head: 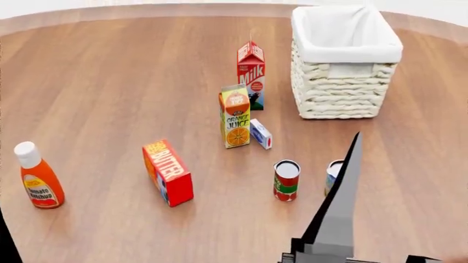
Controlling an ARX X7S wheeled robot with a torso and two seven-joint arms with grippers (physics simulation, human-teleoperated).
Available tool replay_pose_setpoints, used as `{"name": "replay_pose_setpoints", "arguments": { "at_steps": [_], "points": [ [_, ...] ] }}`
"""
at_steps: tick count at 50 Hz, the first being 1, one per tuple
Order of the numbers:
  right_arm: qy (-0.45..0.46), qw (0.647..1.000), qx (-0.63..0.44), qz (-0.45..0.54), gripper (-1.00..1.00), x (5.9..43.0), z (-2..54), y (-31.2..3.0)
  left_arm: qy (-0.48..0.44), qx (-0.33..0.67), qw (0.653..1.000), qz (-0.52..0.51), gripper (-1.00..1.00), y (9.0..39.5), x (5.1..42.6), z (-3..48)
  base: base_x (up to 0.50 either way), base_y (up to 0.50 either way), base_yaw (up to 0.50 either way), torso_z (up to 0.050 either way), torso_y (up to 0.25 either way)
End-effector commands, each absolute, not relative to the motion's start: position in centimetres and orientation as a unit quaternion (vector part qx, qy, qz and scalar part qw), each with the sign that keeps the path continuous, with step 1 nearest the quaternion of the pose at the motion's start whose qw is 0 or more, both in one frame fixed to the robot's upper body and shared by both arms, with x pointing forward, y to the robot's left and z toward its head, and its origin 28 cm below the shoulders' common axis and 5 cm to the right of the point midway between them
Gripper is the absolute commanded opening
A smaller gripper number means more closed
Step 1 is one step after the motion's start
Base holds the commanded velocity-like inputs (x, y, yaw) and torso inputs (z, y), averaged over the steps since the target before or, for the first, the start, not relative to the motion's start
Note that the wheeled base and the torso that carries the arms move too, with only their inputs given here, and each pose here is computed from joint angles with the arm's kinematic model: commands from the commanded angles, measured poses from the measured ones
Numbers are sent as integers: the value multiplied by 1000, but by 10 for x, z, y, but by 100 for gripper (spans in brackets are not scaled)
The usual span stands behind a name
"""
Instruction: Pick up the alphabet soup and the tomato sauce, and put them in the basket.
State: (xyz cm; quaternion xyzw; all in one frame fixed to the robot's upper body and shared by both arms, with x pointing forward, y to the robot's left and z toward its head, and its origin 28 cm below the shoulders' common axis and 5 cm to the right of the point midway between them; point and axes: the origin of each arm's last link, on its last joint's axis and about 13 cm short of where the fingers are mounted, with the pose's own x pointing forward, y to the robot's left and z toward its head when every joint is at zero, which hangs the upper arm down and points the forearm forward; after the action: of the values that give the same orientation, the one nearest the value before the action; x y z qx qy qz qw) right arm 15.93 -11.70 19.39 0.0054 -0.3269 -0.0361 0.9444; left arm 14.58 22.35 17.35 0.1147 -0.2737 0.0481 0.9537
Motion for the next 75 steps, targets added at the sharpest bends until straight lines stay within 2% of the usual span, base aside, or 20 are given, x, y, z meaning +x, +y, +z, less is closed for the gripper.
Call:
{"name": "replay_pose_setpoints", "arguments": {
  "at_steps": [1, 27, 59, 75],
  "points": [
    [-327, 944, 3, -39, 100, 154, 198, -118, -284, 119, 950, 52, 100, 222, 142, 181, 0, 0, 0, 50, 43],
    [-324, 946, 15, -27, 100, 152, 196, -117, -283, 105, 952, 51, 100, 221, 141, 180, 0, 0, 0, 49, 40],
    [-319, 948, 7, -19, 100, 152, 188, -115, -285, 108, 951, 49, 100, 221, 140, 180, 0, -311, 0, 0, 0],
    [-321, 947, -3, -19, 100, 151, 193, -114, -284, 108, 952, 49, 100, 221, 140, 179, 135, -20, 0, 0, 0]
  ]
}}
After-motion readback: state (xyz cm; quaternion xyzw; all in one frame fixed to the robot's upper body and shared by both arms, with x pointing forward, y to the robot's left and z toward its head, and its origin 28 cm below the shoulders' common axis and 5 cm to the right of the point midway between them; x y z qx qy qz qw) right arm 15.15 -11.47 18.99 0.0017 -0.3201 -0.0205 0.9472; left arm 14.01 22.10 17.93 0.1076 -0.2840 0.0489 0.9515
